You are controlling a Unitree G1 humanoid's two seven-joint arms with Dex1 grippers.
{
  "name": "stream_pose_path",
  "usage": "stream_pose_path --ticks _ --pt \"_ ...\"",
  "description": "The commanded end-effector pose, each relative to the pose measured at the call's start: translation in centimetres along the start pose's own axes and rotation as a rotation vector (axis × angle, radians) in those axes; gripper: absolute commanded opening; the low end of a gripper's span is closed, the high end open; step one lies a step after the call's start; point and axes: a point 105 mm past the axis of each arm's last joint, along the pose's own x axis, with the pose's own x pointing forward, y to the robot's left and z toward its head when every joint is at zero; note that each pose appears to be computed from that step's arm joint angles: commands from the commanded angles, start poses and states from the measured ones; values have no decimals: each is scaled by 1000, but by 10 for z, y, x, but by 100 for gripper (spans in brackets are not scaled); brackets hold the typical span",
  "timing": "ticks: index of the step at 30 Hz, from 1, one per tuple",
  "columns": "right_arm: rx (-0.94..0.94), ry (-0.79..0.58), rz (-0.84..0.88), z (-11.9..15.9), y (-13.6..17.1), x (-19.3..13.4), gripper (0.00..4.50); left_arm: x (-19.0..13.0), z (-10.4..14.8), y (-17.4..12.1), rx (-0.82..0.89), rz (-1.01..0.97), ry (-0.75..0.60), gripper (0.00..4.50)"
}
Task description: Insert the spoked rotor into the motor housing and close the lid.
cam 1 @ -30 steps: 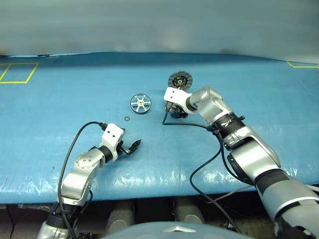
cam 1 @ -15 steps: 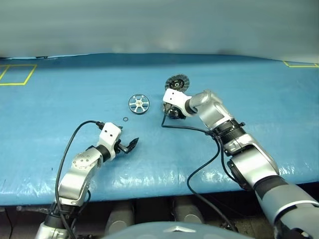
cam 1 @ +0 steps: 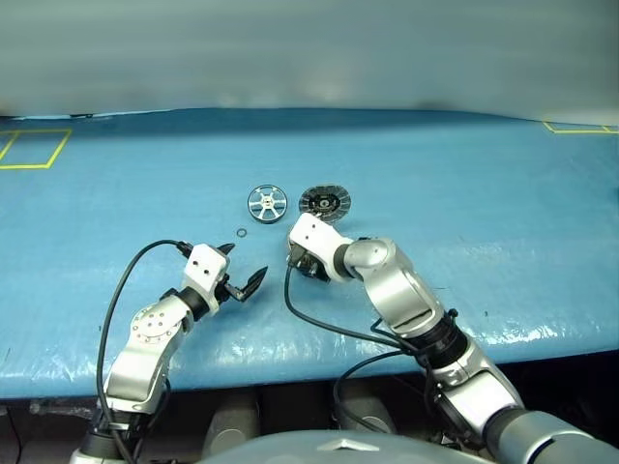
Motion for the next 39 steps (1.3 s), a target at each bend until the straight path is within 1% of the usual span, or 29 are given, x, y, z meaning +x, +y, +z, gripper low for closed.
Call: stream_pose_path --ticks 1,7,14,24,32,34,35,39 --pt "28 25 121 -6 38 5 208 -5 10 0 -6 -21 -43 450" --pt "37 24 155 -7 59 4 208 -18 6 -1 -17 -45 -30 450" --pt "-23 -15 160 3 67 10 208 -33 4 10 -21 13 -18 450" --pt "-50 -63 199 20 82 16 208 -38 3 8 -31 34 -13 450" --pt "-42 -70 189 24 80 17 208 -37 3 7 -34 31 -14 450" --pt "-34 -71 186 24 80 17 280 -36 4 7 -34 29 -15 450" --pt "-32 -73 185 25 79 17 301 -37 4 7 -35 28 -16 450" --pt "-34 -90 185 30 79 14 433 -37 4 7 -39 24 -15 450"
